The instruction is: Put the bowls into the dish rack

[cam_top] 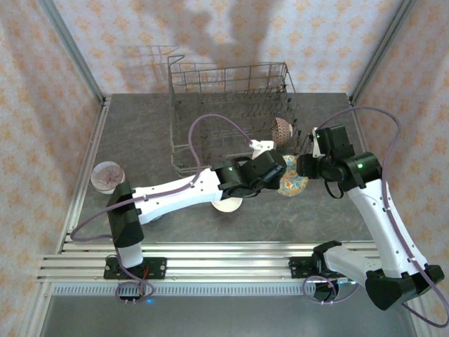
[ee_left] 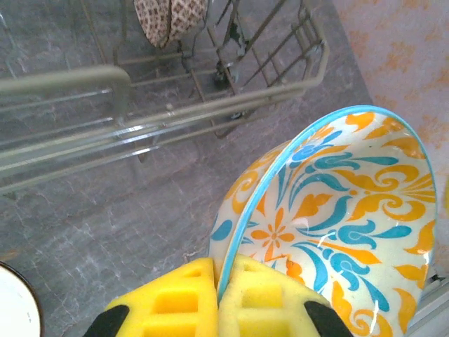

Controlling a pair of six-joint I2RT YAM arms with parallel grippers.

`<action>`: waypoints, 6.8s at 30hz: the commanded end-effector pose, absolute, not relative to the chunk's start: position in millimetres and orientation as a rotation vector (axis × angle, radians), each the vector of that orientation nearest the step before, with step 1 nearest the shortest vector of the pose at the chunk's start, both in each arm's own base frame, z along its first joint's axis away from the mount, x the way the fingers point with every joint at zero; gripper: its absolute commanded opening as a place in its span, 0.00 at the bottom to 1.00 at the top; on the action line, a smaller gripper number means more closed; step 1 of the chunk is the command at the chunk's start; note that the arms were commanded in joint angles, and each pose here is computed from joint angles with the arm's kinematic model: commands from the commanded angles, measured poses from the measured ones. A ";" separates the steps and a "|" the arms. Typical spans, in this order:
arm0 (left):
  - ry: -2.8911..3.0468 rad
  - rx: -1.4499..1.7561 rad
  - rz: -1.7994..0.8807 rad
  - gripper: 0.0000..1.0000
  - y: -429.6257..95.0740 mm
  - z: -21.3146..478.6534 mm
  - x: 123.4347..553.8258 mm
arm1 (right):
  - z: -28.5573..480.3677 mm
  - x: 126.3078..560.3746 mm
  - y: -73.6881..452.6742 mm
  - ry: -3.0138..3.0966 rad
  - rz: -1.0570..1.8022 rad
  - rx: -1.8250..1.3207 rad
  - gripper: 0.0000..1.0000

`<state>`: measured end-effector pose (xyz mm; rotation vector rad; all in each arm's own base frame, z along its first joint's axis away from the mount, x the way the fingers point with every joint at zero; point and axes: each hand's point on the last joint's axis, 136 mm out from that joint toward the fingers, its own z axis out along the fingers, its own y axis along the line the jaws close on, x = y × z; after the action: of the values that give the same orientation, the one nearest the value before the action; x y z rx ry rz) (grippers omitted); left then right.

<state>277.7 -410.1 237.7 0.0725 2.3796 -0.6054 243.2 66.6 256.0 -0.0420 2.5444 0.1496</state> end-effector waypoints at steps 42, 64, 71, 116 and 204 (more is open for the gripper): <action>2.244 -0.006 -0.772 0.00 -379.4 291.8 298.4 | 247.3 248.8 102.3 2.601 0.395 -0.087 0.05; 2.199 -0.114 -0.586 0.66 -264.8 324.5 320.2 | 292.9 344.3 56.7 2.451 -0.029 0.315 0.00; 2.202 -0.291 -0.525 0.66 -172.1 312.5 320.2 | 294.4 386.2 44.2 2.385 -0.220 0.455 0.00; 2.640 -0.570 -0.668 0.57 -85.4 136.2 328.1 | 281.4 444.6 121.7 1.910 -1.274 0.126 0.00; 2.495 -0.420 -0.916 0.54 -160.4 174.5 304.7 | 268.6 437.7 36.4 1.876 -1.652 -0.022 0.00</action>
<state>299.1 -155.5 161.9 -0.4460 2.5373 -0.8976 449.1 71.9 229.4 -0.0250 1.8939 -1.5640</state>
